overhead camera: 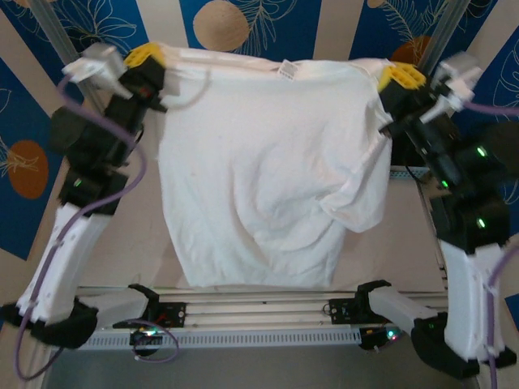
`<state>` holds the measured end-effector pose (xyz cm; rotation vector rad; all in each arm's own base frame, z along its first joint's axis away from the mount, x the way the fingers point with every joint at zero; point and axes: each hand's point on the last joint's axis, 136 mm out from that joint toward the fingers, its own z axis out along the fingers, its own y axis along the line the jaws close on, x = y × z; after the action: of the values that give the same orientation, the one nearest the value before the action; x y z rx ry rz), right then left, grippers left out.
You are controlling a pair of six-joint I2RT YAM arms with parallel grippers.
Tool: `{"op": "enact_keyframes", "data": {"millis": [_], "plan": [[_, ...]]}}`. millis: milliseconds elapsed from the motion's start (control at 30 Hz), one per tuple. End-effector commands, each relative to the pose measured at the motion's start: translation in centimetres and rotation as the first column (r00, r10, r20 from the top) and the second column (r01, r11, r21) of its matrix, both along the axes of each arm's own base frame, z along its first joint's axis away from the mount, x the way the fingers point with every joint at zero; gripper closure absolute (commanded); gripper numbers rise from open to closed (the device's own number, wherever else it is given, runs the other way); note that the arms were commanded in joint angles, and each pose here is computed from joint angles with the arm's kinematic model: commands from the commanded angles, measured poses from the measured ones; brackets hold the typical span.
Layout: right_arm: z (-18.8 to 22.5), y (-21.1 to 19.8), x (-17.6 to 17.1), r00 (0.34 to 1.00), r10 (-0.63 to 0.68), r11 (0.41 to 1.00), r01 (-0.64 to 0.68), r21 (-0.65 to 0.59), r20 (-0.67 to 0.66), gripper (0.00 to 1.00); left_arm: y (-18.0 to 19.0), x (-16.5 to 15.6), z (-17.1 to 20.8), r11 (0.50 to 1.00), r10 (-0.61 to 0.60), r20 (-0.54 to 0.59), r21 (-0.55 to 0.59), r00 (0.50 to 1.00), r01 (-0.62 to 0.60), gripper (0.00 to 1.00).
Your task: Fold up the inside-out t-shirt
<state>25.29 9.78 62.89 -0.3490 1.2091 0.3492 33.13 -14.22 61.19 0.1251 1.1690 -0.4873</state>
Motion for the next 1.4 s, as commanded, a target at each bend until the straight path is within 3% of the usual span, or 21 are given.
{"op": "enact_keyframes", "data": {"millis": [0,200,233,267,333,367,500,633,733,800,833,933,967,1067,1167,1233,1367], "plan": [[-4.0,-1.5,9.2,0.981,-0.182,0.982,0.177,-0.072,-0.072,1.0,0.8,9.1,-7.9,0.974,0.205,-0.194,0.132,0.959,-0.182,1.0],[-18.0,-1.0,27.6,0.9,-0.227,0.973,0.196,-0.12,-0.372,0.99,-0.4,22.2,-21.3,0.927,0.336,-0.366,0.294,0.868,-0.234,1.0],[-21.0,-1.1,30.8,0.865,-0.249,0.968,0.212,-0.132,-0.436,0.93,-0.7,24.5,-24.0,0.917,0.352,-0.408,0.331,0.842,-0.223,0.92],[-23.7,-1.3,33.2,0.82,-0.266,0.964,0.225,-0.142,-0.506,0.85,-1.1,26.2,-26.5,0.907,0.367,-0.452,0.369,0.813,-0.204,0.78],[-28.9,-1.5,36.3,0.727,-0.291,0.957,0.232,-0.176,-0.622,0.65,-1.7,27.8,-29.9,0.894,0.377,-0.523,0.422,0.764,-0.152,0.57],[-30.8,-1.6,36.9,0.686,-0.305,0.952,0.237,-0.194,-0.66,0.58,-1.9,27.9,-31.2,0.895,0.372,-0.556,0.428,0.743,-0.128,0.47],[-34.6,-1.5,35.8,0.607,-0.281,0.96,0.196,-0.202,-0.743,0.47,-3.4,24.7,-32.9,0.942,0.237,-0.638,0.336,0.732,-0.012,0.32],[-38.3,-0.1,30.9,0.509,-0.208,0.978,0.121,-0.17,-0.835,0.43,-6.7,17.6,-33.9,0.978,-0.013,-0.676,0.146,0.737,0.151,0.28],[-42.0,1.9,25.4,0.396,-0.124,0.992,0.071,-0.104,-0.91,0.42,-11.3,10.5,-35.4,0.94,-0.167,-0.625,0.132,0.762,0.315,0.29],[-44.4,3.0,21.9,0.327,-0.061,0.998,0.047,-0.048,-0.943,0.42,-15.5,5.1,-37.2,0.86,-0.291,-0.591,0.184,0.753,0.477,0.34],[-45.7,3.4,20.0,0.282,-0.027,0.999,0.038,-0.017,-0.959,0.43,-17.8,1.9,-38.5,0.795,-0.35,-0.58,0.233,0.736,0.56,0.35],[-48.3,3.0,15.7,0.187,0.009,0.998,0.06,0.02,-0.982,0.44,-23.5,-6.7,-43.1,0.539,-0.448,-0.574,0.438,0.685,0.72,0.38],[-48.6,2.2,14.8,0.171,0.009,0.996,0.085,0.023,-0.985,0.44,-25.1,-9.2,-44.9,0.443,-0.464,-0.594,0.486,0.657,0.753,0.4],[-48.6,-0.3,13.1,0.165,0.02,0.986,0.161,0.047,-0.986,0.44,-28.5,-14.7,-49.1,0.222,-0.489,-0.652,0.55,0.58,0.805,0.41],[-48.1,-2.2,11.9,0.179,0.063,0.97,0.222,0.103,-0.982,0.44,-30.9,-17.6,-52.2,0.088,-0.472,-0.681,0.595,0.56,0.799,0.42],[-48.0,-2.8,11.4,0.187,0.083,0.963,0.239,0.127,-0.979,0.44,-32.0,-18.0,-53.7,0.033,-0.442,-0.694,0.621,0.568,0.784,0.44],[-47.5,-3.3,10.5,0.198,0.092,0.958,0.248,0.141,-0.976,0.44,-33.0,-17.2,-56.3,-0.023,-0.385,-0.717,0.637,0.581,0.77,0.5]]}}
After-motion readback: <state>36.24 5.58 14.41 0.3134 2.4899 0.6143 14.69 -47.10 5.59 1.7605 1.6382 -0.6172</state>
